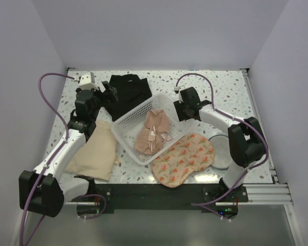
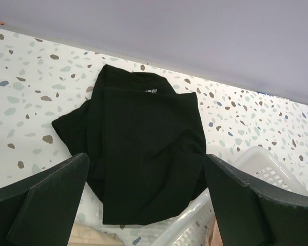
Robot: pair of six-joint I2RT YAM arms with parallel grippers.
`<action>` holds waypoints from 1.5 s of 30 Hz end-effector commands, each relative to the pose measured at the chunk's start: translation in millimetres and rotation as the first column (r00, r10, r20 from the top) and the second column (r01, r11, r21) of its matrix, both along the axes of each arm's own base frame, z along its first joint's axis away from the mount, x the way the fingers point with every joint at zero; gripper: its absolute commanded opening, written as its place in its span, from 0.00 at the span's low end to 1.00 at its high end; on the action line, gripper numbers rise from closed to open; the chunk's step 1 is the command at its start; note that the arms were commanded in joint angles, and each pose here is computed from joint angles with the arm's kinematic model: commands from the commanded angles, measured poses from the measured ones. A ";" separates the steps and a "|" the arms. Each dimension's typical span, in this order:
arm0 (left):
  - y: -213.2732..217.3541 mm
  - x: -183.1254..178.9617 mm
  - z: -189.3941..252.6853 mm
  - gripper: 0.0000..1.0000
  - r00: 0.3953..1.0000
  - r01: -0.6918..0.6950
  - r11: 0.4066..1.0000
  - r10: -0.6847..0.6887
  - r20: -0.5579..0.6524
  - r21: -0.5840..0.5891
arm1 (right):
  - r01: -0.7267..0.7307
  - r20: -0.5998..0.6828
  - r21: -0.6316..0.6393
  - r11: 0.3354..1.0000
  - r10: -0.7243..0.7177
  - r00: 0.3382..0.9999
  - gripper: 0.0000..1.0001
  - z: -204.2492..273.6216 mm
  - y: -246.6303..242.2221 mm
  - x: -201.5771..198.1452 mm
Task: Unzip the laundry bag and remove the bra
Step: Move the bin to the center of the board.
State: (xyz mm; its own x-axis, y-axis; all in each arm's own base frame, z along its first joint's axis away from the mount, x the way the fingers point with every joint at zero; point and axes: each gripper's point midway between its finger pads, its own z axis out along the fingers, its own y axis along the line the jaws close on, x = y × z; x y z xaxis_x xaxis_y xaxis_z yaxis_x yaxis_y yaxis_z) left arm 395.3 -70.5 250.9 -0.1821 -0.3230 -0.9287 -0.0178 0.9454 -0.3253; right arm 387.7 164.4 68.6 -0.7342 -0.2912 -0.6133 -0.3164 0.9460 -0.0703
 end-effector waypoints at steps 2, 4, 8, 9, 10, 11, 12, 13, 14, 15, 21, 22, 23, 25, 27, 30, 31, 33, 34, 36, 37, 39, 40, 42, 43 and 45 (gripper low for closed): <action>-0.2 4.2 19.7 1.00 0.999 -0.013 1.000 0.014 0.044 -0.023 | 0.093 0.103 -0.030 0.995 -0.090 0.991 0.40 18.9 -16.7 14.6; -0.3 4.9 19.6 1.00 0.999 -0.012 1.000 0.013 0.044 -0.022 | 0.113 0.103 -0.048 0.992 -0.108 0.989 0.33 18.0 -23.1 14.0; -0.4 5.3 18.4 1.00 0.999 -0.013 1.000 0.013 0.041 -0.021 | 0.175 0.131 -0.089 0.981 -0.163 0.978 0.28 21.4 -41.7 15.1; -1.0 5.2 18.0 1.00 0.999 -0.011 1.000 0.012 0.041 -0.021 | 0.191 0.145 -0.094 0.977 -0.176 0.974 0.27 24.4 -47.5 14.7; -0.9 5.7 18.5 1.00 0.999 -0.012 1.000 0.013 0.042 -0.021 | 0.198 0.166 -0.105 0.974 -0.179 0.970 0.27 27.1 -51.2 16.8; -0.7 6.3 17.4 1.00 0.999 -0.013 1.000 0.014 0.039 -0.022 | 0.214 0.187 -0.115 0.970 -0.191 0.964 0.27 31.0 -56.4 18.0; -1.0 6.3 16.0 1.00 0.999 -0.011 1.000 0.012 0.036 -0.022 | 0.240 0.203 -0.134 0.961 -0.211 0.956 0.27 32.6 -65.9 18.0; -1.7 7.0 16.0 1.00 0.999 -0.009 1.000 0.009 0.036 -0.024 | 0.251 0.228 -0.140 0.958 -0.215 0.950 0.26 39.5 -70.7 19.9; -2.2 7.1 17.0 1.00 0.999 -0.005 1.000 0.006 0.039 -0.023 | 0.262 0.244 -0.151 0.953 -0.221 0.944 0.26 42.5 -75.7 20.8; -2.4 7.7 16.6 1.00 0.999 -0.005 1.000 0.006 0.037 -0.024 | 0.296 0.262 -0.172 0.940 -0.246 0.933 0.26 43.6 -88.4 21.0; -3.6 9.9 12.0 1.00 1.000 -0.003 1.000 0.004 0.027 -0.026 | 0.371 0.310 -0.203 0.906 -0.300 0.902 0.22 56.2 -128.9 27.2; -3.9 10.0 11.1 1.00 1.000 -0.002 1.000 0.002 0.024 -0.025 | 0.388 0.322 -0.204 0.899 -0.312 0.894 0.22 58.8 -134.3 28.5; -3.9 10.0 11.1 1.00 1.000 -0.002 1.000 0.003 0.023 -0.027 | 0.394 0.326 -0.206 0.896 -0.317 0.891 0.22 60.0 -137.9 28.8; -3.7 10.2 9.7 1.00 1.000 -0.003 1.000 0.004 0.022 -0.025 | 0.422 0.338 -0.215 0.881 -0.339 0.878 0.22 62.0 -150.0 30.2; -4.0 9.9 10.3 1.00 1.000 -0.002 1.000 0.003 0.023 -0.028 | 0.446 0.342 -0.220 0.868 -0.359 0.868 0.20 62.8 -161.5 31.5; -3.6 10.5 9.1 1.00 1.000 -0.005 1.000 0.006 0.020 -0.027 | 0.481 0.344 -0.227 0.847 -0.392 0.853 0.19 62.8 -177.5 32.2; -3.8 10.6 8.5 1.00 1.000 -0.004 1.000 0.004 0.019 -0.025 | 0.489 0.345 -0.221 0.844 -0.402 0.848 0.19 63.2 -180.3 32.6; -3.6 10.9 7.5 1.00 1.000 -0.005 1.000 0.006 0.018 -0.025 | 0.509 0.345 -0.216 0.833 -0.423 0.838 0.19 63.4 -188.4 32.7; -3.7 11.1 6.9 1.00 1.000 -0.005 1.000 0.006 0.016 -0.026 | 0.514 0.342 -0.219 0.830 -0.428 0.837 0.19 62.0 -190.9 32.8; -3.6 11.7 6.5 1.00 1.000 -0.007 1.000 0.008 0.014 -0.027 | 0.524 0.331 -0.223 0.822 -0.442 0.834 0.19 59.2 -197.1 34.5; -4.0 12.2 4.0 1.00 1.000 -0.006 1.000 0.006 0.008 -0.026 | 0.525 0.325 -0.225 0.821 -0.445 0.834 0.19 57.6 -198.8 35.7; -4.0 13.0 4.6 1.00 1.000 -0.008 1.000 0.008 0.010 -0.027 | 0.527 0.315 -0.222 0.820 -0.451 0.835 0.19 53.7 -203.5 40.9; -4.1 13.8 4.9 1.00 1.000 -0.008 1.000 0.008 0.010 -0.027 | 0.519 0.310 -0.215 0.827 -0.446 0.840 0.19 52.1 -204.2 43.7; -3.6 15.5 7.4 1.00 1.000 -0.012 1.000 0.012 0.010 -0.024 | 0.499 0.304 -0.184 0.847 -0.433 0.848 0.19 48.3 -208.3 54.2; -3.3 17.3 6.0 1.00 1.000 -0.014 1.000 0.014 0.005 -0.019 | 0.480 0.277 -0.176 0.859 -0.425 0.862 0.19 38.1 -208.1 58.5; -1.7 20.6 11.1 1.00 1.000 -0.026 1.000 0.026 0.008 -0.016 | 0.468 0.273 -0.141 0.873 -0.420 0.865 0.19 40.1 -215.5 71.9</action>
State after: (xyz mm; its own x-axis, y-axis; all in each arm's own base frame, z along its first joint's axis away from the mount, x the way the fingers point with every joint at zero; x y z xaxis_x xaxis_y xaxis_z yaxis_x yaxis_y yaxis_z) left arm 404.5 -72.4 229.4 -0.2336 -0.3260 -0.9161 -0.0432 0.9447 -0.3252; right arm 439.4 -19.5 108.3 -0.6522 -0.0265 -0.7576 0.1991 0.9583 -0.2049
